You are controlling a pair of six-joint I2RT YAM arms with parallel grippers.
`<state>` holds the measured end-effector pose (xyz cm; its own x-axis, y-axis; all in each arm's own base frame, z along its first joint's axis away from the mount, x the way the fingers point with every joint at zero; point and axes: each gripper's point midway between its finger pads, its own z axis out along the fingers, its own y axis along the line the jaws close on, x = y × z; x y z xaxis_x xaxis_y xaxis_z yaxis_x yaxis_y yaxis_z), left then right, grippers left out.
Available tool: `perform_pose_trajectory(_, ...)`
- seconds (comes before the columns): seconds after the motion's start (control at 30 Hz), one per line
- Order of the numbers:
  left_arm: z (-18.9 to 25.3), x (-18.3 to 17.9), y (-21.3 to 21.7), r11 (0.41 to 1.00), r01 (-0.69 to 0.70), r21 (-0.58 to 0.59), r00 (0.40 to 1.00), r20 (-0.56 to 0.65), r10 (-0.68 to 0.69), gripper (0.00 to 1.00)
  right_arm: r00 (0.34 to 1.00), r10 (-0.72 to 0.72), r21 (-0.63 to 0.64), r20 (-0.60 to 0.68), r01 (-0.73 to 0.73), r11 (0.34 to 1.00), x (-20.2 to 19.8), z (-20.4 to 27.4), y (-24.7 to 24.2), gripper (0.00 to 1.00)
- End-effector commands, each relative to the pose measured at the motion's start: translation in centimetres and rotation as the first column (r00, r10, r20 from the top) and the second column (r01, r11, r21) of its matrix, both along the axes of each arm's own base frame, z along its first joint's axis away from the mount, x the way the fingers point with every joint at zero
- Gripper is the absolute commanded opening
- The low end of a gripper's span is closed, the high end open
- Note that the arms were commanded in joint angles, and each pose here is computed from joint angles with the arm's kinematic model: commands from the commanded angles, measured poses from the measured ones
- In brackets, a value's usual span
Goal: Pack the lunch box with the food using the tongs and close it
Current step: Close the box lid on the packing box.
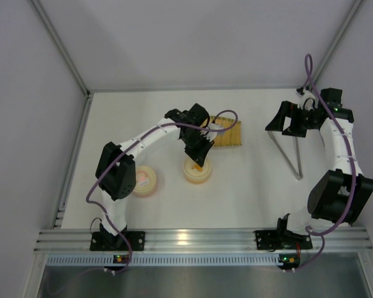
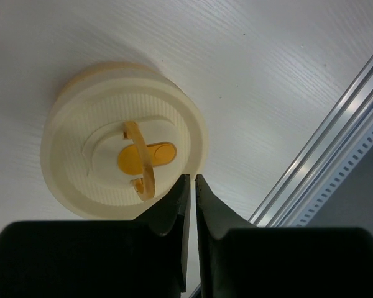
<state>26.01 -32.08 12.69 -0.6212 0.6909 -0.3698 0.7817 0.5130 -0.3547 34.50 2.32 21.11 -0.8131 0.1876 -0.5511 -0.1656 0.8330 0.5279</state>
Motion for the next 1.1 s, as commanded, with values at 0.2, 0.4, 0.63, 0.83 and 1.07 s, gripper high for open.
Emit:
perform_pose_trajectory(0.2, -0.6, 1.7, -0.5, 1.0, -0.011, 0.014, 1.0, 0.023, 0.011, 0.11, 1.0, 0.004, 0.014, 0.02, -0.004, 1.0, 0.9, 0.2, -0.1, 0.99)
perform_pose_trajectory(0.4, -0.8, 4.2, 0.5, 0.995, -0.095, -0.02, 0.995, -0.015, 0.095, 0.11, 1.0, 0.007, 0.01, 0.021, -0.007, 1.0, 1.0, 0.2, -0.2, 0.99)
perform_pose_trajectory(0.63, -2.1, 5.0, 2.3, 0.989, -0.143, -0.024, 0.985, -0.101, 0.14, 0.11, 1.0, 0.008, 0.011, 0.014, -0.008, 1.0, 1.0, -0.2, -0.2, 0.99)
perform_pose_trajectory(0.83, -3.3, 4.8, 2.5, 0.987, -0.158, -0.032, 0.976, -0.157, 0.151, 0.11, 1.0, 0.007, 0.015, 0.01, -0.007, 1.0, 1.1, -0.3, -0.2, 0.99)
perform_pose_trajectory(1.07, -4.5, 4.3, 2.6, 0.984, -0.175, -0.027, 0.967, -0.193, 0.166, 0.1, 1.0, 0.007, 0.007, 0.009, -0.008, 1.0, 0.9, -0.3, -0.2, 0.99)
